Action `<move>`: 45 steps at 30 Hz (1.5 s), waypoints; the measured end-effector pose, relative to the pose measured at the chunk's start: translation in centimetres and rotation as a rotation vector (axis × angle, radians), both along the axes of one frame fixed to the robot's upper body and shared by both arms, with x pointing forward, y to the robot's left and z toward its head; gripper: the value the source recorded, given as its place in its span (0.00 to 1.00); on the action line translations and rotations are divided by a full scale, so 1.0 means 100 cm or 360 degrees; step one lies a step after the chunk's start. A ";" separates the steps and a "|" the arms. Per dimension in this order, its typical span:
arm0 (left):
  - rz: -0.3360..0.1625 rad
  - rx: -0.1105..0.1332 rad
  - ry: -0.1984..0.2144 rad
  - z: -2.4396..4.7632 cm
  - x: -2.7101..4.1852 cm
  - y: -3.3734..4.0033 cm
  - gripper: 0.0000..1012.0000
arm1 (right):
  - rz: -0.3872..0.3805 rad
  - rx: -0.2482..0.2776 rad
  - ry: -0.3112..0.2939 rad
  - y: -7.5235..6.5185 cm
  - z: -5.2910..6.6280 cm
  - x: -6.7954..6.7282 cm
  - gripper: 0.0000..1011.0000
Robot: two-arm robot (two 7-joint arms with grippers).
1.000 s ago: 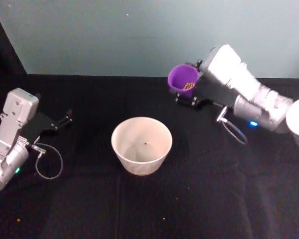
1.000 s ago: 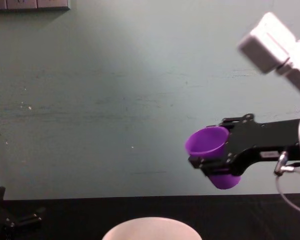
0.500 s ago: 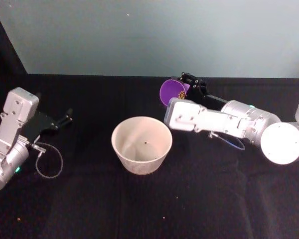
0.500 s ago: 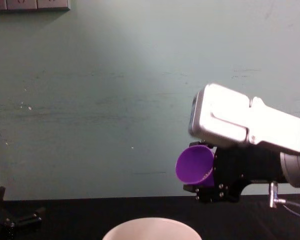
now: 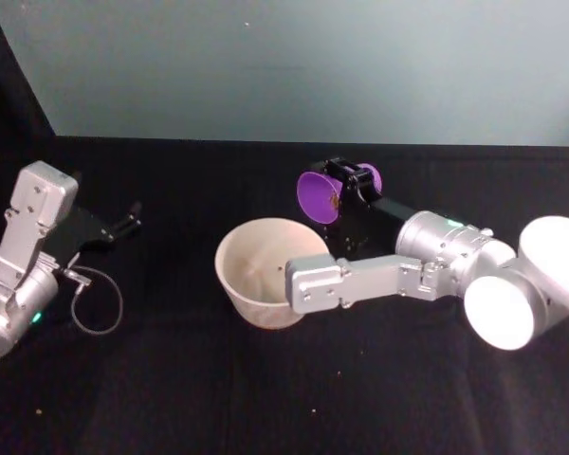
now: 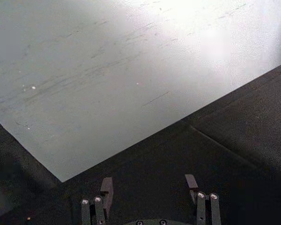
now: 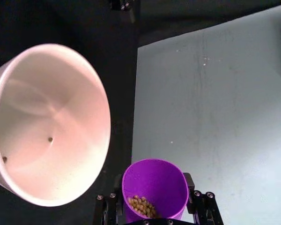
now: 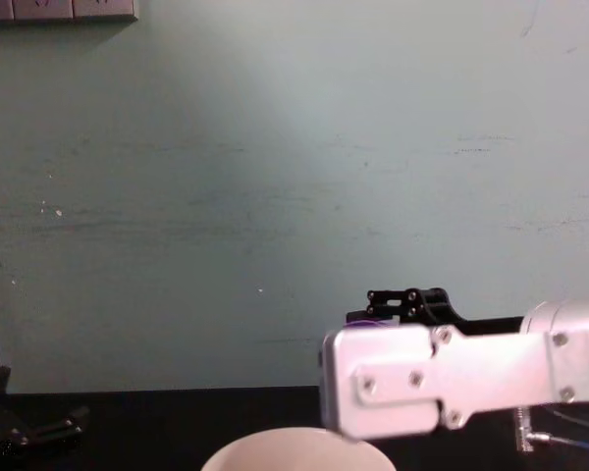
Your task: Pick up the cup and pour the mung beans from the cup into the bowl.
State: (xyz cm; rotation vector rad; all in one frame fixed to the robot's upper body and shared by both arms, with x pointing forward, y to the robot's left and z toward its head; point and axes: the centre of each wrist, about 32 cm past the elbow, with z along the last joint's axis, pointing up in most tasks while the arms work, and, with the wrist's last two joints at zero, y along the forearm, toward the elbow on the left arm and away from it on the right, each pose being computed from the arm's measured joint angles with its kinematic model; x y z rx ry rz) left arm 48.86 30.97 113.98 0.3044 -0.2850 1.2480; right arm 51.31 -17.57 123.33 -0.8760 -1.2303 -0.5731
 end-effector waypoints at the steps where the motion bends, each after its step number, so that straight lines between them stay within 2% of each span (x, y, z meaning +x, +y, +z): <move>1: 0.0000 0.0000 0.0000 0.0000 0.0000 0.0000 0.99 | -0.0001 -0.0016 -0.0015 0.001 0.000 0.000 0.73; 4: 0.0000 0.0000 0.0000 0.0000 0.0000 0.0000 0.99 | -0.0003 -0.0077 -0.0073 0.006 0.000 -0.002 0.73; 15: 0.0000 0.0000 0.0000 0.0000 0.0000 0.0000 0.99 | 0.0042 -0.0216 -0.0190 0.016 -0.004 -0.008 0.73; 18: 0.0000 0.0000 0.0000 0.0000 0.0000 0.0000 0.99 | 0.0059 -0.0281 -0.0255 0.019 -0.007 -0.011 0.73; 25: 0.0000 0.0000 0.0000 0.0000 0.0000 0.0000 0.99 | 0.0076 -0.0360 -0.0345 0.021 -0.011 -0.014 0.73; 39: 0.0000 0.0000 0.0000 0.0000 0.0000 0.0000 0.99 | 0.0086 -0.0599 -0.0544 0.028 -0.025 -0.021 0.73; 45: 0.0000 0.0000 0.0000 0.0000 0.0000 0.0000 0.99 | 0.0101 -0.0663 -0.0614 0.029 -0.029 -0.023 0.73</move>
